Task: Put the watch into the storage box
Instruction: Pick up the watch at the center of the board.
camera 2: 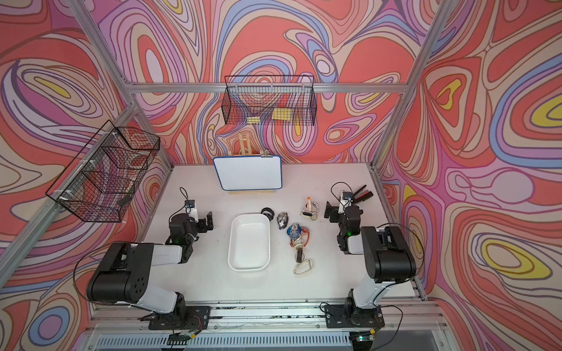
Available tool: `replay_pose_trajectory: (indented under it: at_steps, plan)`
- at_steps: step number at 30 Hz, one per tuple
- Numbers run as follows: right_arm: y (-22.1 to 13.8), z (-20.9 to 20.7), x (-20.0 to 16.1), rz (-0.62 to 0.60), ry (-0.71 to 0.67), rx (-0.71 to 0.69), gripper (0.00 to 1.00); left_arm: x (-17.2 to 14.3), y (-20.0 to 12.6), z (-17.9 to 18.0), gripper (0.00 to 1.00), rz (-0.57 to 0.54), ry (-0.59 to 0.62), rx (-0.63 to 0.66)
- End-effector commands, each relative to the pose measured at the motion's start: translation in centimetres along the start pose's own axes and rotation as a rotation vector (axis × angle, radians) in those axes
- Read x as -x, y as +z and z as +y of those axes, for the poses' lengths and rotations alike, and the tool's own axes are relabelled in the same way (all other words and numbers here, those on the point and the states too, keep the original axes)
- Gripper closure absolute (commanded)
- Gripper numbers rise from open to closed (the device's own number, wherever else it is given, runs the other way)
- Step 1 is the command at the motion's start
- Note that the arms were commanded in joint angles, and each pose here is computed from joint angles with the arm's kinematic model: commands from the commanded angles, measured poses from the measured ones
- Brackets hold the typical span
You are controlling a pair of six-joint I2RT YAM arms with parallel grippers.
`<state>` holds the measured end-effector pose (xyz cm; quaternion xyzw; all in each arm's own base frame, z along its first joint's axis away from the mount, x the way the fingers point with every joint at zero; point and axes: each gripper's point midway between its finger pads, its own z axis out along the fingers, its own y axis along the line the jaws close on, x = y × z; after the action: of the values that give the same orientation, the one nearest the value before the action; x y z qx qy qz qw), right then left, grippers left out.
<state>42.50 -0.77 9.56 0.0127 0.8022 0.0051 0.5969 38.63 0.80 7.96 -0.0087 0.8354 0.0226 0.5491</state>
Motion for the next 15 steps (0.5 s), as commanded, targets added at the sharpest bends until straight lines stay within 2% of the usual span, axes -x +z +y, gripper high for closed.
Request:
replay_pose_trajectory:
  at_steps: [1,15]
  plan:
    - [0.31,0.09,0.29,-0.013,0.004,0.008,0.02,0.99,0.37,0.03,0.0,-0.031,0.014,0.006]
    - [0.32,0.03,0.21,-0.01,0.004,0.007,0.02,1.06,0.36,0.02,0.0,-0.033,0.013,0.006]
